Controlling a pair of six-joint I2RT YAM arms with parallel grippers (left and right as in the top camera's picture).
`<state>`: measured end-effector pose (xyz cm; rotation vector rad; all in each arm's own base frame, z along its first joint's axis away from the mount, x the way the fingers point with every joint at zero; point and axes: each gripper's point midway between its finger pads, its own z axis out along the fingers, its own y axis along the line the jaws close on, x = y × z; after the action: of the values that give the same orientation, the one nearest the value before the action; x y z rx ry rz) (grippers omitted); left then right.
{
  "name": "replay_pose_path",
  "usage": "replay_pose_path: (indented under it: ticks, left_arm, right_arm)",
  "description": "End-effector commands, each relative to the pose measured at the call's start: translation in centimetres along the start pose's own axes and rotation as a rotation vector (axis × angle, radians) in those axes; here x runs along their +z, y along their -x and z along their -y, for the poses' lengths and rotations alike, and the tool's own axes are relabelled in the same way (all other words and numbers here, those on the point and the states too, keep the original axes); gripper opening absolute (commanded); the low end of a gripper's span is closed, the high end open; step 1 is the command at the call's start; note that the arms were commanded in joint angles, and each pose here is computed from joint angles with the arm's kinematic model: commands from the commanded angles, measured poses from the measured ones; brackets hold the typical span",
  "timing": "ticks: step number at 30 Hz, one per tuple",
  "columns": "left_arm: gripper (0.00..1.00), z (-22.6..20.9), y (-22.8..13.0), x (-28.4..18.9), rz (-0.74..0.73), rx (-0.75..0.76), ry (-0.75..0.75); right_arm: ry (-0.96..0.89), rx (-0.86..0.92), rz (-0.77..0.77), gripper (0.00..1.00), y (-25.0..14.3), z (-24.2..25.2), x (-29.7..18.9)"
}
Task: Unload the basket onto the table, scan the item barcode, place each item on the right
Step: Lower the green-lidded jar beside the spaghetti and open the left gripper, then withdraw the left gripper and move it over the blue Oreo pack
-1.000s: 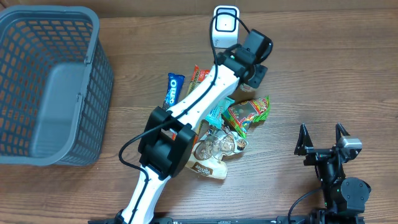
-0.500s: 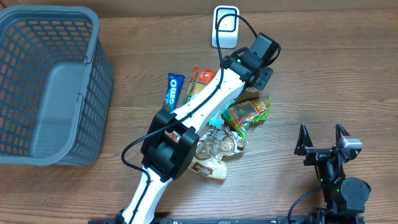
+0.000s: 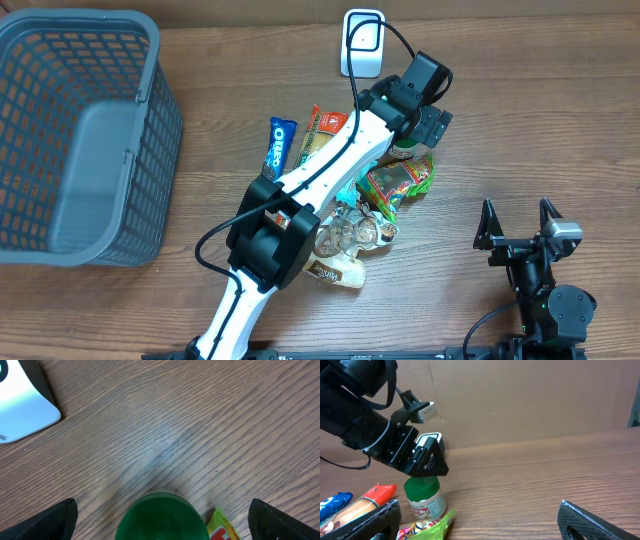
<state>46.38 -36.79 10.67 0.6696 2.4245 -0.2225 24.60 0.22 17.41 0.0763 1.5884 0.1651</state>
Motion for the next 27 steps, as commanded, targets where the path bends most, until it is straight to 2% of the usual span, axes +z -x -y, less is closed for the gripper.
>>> replay_pose_path:
  ticks: [1, 5, 8, 10, 17, 21, 27]
  left_arm:
    - [1.0, -0.8, 0.1, 0.2, -0.003, -0.007, 0.019]
    - [1.0, -0.9, -0.1, -0.9, -0.024, -0.023, 0.02]
    - [0.94, -1.4, 0.8, -3.5, -0.006, -0.026, 0.04]
    - [0.91, -1.6, 1.7, -6.2, 0.016, -0.03, 0.037]
    - [0.9, -2.7, 3.4, -17.8, 0.104, -0.047, 0.042]
    - [0.88, -4.9, 0.9, -22.4, 0.048, -0.044, 0.128]
    - [0.8, -4.8, -4.7, -21.6, -0.149, -0.056, 0.147]
  right_arm:
    - [-0.011, -0.003, 0.003, 1.0, -0.2, 0.3, 0.0]
    - [-0.011, -0.004, 0.003, 1.0, -0.2, 0.3, 0.0]
    - [-0.011, -0.003, 0.003, 1.0, -0.2, 0.3, 0.0]
    - [-0.011, -0.004, 0.003, 1.0, -0.2, 0.3, 0.0]
    - [-0.011, -0.003, 0.003, 1.0, -0.2, 0.3, 0.0]
    - [-0.011, -0.003, 0.003, 1.0, -0.2, 0.3, 0.0]
    - [-0.011, -0.003, 0.003, 1.0, -0.2, 0.3, 0.0]
